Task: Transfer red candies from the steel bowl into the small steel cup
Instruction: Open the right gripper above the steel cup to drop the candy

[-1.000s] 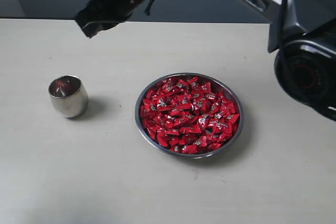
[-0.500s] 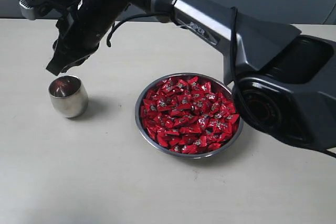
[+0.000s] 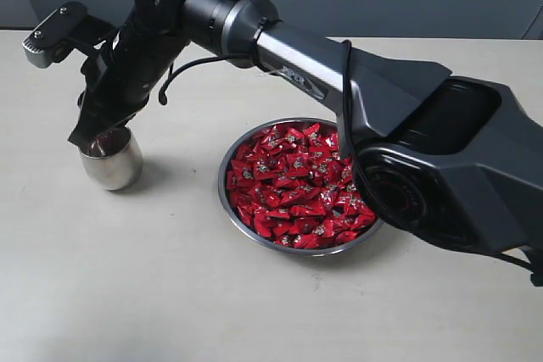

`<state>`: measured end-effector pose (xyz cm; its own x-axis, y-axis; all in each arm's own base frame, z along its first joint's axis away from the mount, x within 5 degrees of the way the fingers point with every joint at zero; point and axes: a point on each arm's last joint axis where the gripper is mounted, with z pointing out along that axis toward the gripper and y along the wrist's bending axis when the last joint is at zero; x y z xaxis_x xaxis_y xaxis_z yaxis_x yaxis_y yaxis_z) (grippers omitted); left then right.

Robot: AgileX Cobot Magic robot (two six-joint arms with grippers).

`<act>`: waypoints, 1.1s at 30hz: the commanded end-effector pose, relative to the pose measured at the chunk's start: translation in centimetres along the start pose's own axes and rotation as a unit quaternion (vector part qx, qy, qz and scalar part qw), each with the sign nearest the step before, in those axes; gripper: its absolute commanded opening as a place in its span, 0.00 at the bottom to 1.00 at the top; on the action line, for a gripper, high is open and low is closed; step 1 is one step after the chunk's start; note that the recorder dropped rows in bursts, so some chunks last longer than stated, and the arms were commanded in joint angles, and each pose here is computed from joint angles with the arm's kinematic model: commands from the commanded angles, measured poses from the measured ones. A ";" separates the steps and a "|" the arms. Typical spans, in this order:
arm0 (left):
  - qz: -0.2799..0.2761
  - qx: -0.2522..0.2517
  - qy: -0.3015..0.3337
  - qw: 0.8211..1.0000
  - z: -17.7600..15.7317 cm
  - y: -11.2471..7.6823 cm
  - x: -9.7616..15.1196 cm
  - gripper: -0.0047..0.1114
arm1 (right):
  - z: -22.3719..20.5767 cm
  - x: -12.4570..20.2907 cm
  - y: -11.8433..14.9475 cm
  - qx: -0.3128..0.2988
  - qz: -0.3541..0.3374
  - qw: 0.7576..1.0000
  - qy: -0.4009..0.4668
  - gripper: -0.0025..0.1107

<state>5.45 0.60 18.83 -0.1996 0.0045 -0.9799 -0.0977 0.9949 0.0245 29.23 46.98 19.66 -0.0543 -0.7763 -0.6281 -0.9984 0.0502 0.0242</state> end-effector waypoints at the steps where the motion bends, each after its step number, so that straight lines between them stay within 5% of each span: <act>1: 0.000 0.004 -0.001 1.000 0.0 0.0 0.1 0.04 | 0.3 0.0 -0.3 0.012 -0.007 1.000 -0.005 0.01; 33: 0.000 0.004 -0.001 1.000 0.0 0.0 0.1 0.04 | 1.2 0.9 -0.2 -0.001 0.010 1.000 0.017 0.01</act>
<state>5.45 0.60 18.83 -0.1996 0.0045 -0.9799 -0.0977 0.9949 0.0245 29.29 47.13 17.91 -0.0757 -0.7978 -0.5982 -0.9971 0.0623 0.0430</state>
